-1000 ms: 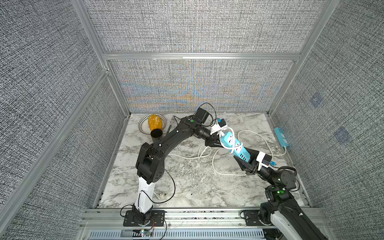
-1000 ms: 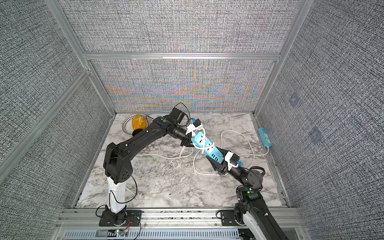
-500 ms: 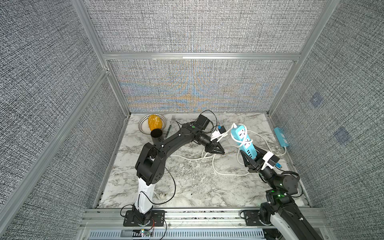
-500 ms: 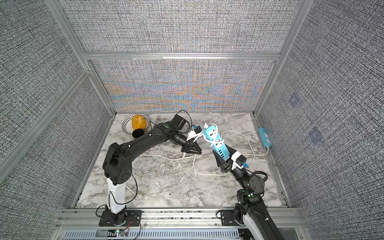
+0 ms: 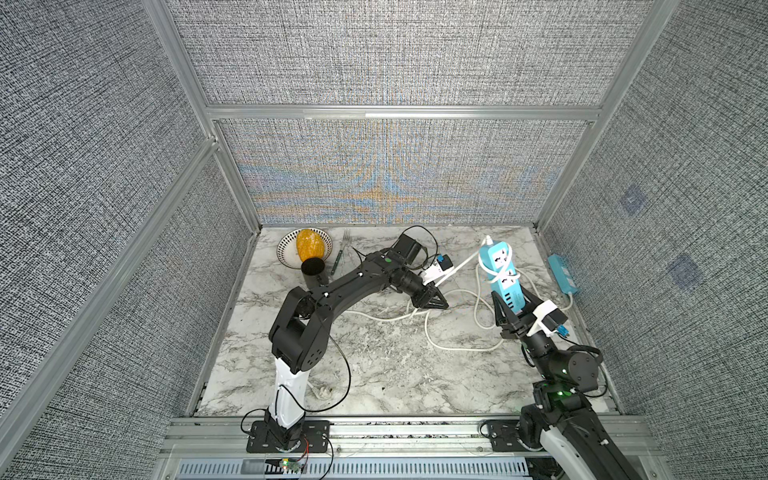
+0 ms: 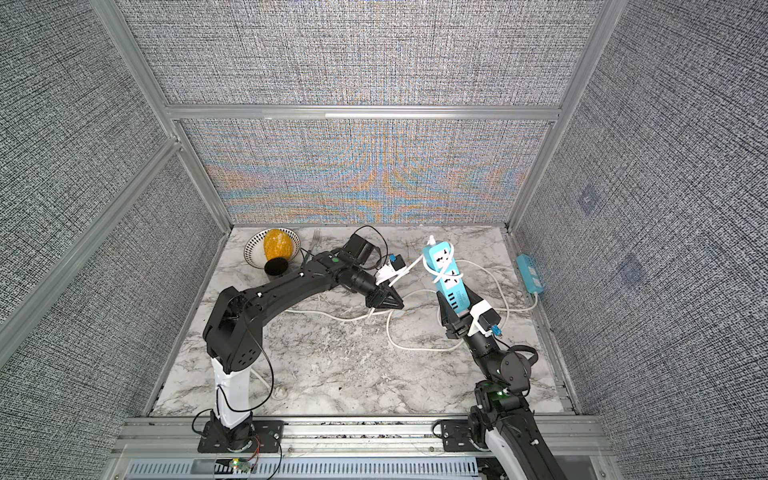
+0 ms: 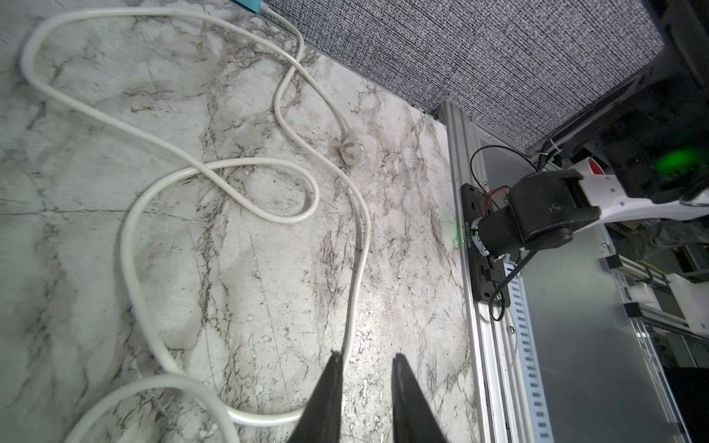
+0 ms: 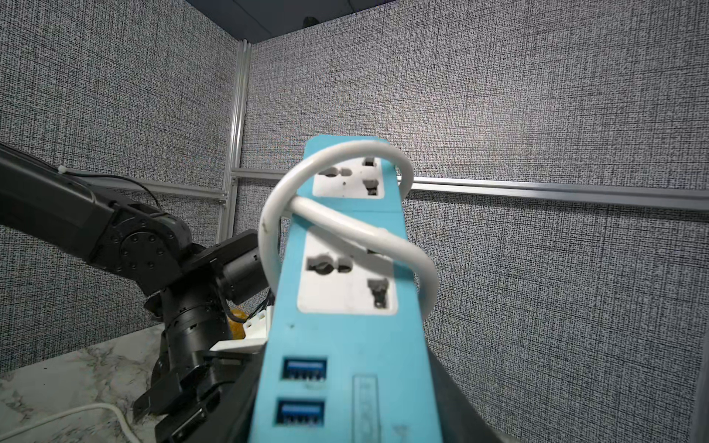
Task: Wrap the cord around the power strip
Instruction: Wrap the power cord around the power strip.
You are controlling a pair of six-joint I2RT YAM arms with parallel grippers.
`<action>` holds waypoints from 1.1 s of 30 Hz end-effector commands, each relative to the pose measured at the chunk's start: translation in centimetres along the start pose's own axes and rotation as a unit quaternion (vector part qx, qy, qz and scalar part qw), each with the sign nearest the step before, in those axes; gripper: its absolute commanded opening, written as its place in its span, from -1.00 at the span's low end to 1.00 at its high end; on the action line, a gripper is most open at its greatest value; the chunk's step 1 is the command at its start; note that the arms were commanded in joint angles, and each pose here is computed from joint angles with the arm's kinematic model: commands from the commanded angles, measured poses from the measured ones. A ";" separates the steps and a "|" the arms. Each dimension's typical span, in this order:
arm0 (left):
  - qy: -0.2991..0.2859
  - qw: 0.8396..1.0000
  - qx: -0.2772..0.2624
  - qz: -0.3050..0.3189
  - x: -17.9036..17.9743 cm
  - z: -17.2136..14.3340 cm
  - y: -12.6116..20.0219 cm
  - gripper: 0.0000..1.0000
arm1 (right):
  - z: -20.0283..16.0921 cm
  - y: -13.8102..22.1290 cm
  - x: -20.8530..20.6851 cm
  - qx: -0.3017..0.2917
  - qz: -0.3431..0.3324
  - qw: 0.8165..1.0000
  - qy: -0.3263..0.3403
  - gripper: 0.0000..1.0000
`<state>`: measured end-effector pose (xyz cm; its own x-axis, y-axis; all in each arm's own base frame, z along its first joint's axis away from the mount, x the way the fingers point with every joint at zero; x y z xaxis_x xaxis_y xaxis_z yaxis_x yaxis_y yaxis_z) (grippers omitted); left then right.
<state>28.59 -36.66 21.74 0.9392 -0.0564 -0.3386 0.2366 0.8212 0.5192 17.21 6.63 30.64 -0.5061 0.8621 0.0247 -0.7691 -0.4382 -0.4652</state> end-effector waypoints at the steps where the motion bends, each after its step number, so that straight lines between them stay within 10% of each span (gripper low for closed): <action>1: 0.005 0.999 -0.015 0.033 0.6 1.0 0.4 -0.54 | 1.4 0.0 -0.3 -0.031 -0.023 0.999 0.016 -1.00; 33: -0.044 0.983 0.092 0.153 -5.9 0.4 1.8 -0.83 | 0.1 -3.2 -5.3 0.052 -0.216 0.974 0.045 -1.00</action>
<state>24.02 -35.99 25.74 0.9889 0.1070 -0.1027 -0.0177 0.7725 0.6347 22.21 4.41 30.68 -0.1779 0.9808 0.0796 -0.9456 -0.1480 -0.2896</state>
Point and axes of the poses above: each gripper's point midway between its finger pads, its own y axis back along the fingers, its own x axis along the line the jaws close on, z = x × y, the point moved 7 cm from there along y, back along the fingers, and after that the axes turned 8 degrees about -y, right-handed, at the moved point
